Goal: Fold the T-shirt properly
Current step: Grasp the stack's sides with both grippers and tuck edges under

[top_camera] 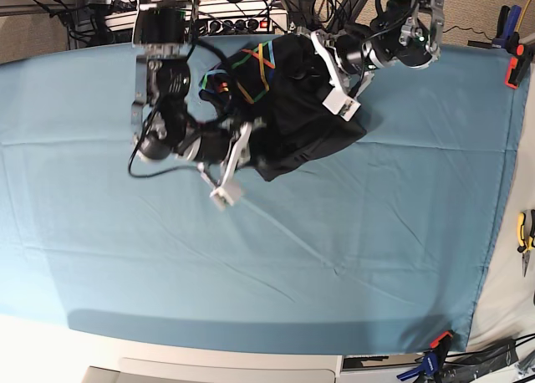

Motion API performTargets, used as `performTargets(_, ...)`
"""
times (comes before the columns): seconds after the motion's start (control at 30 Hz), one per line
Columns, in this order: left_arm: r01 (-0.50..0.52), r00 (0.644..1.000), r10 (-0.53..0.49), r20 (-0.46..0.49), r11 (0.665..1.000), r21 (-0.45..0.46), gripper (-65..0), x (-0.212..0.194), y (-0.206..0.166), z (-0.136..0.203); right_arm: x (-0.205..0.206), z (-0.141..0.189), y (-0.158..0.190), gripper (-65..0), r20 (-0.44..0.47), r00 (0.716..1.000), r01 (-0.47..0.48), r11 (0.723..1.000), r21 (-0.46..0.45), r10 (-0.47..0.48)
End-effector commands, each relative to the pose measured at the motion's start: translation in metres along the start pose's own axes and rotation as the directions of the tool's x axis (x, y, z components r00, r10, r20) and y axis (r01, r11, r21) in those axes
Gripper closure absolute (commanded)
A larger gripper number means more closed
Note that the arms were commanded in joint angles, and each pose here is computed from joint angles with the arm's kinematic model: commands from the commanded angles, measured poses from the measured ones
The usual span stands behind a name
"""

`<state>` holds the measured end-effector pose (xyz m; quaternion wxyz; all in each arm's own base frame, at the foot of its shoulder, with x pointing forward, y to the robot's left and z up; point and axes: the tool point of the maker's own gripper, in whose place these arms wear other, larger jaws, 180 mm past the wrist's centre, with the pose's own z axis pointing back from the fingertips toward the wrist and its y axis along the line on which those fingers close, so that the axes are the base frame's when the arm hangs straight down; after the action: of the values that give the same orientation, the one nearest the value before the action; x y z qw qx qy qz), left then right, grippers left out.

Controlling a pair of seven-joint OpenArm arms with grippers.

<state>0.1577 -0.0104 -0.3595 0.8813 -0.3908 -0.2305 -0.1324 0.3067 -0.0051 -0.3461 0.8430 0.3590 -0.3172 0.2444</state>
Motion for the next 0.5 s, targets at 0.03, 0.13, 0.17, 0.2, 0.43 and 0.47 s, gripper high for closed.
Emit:
performTargets(0.03,-0.021,1.0,0.021,0.0,1.0,-0.012,-4.9,-0.004,-0.001,-0.001,0.032,0.004,0.002,0.0,0.082,0.996,-0.042,0.999,0.008,0.041)
performTargets(0.13,-0.07,0.997,0.07,-0.039,0.998,0.004,-4.9,-0.02,0.007,-0.005,0.044,0.006,0.001,0.0,0.104,0.993,-0.059,0.998,0.003,0.058)
performTargets(0.17,-0.086,0.995,0.087,-0.053,0.996,0.016,-4.9,-0.026,0.011,-0.007,0.045,0.006,0.001,0.0,0.109,0.992,-0.059,0.998,0.001,0.059)
performTargets(0.2,-0.095,0.993,0.097,-0.067,0.995,0.033,-4.9,-0.032,0.015,-0.008,0.045,0.006,0.0,0.0,0.114,0.992,-0.06,0.998,-0.003,0.06)
performTargets(0.43,-0.141,0.98,0.151,-0.126,0.986,0.084,-4.9,-0.052,0.029,-0.011,0.048,0.006,-0.002,0.0,0.129,0.989,-0.064,0.998,-0.016,0.065)
performTargets(0.47,-0.141,0.978,0.152,-0.141,0.986,0.083,-4.9,-0.055,0.028,-0.011,0.049,0.006,-0.002,0.0,0.131,0.989,-0.064,0.998,-0.016,0.065)
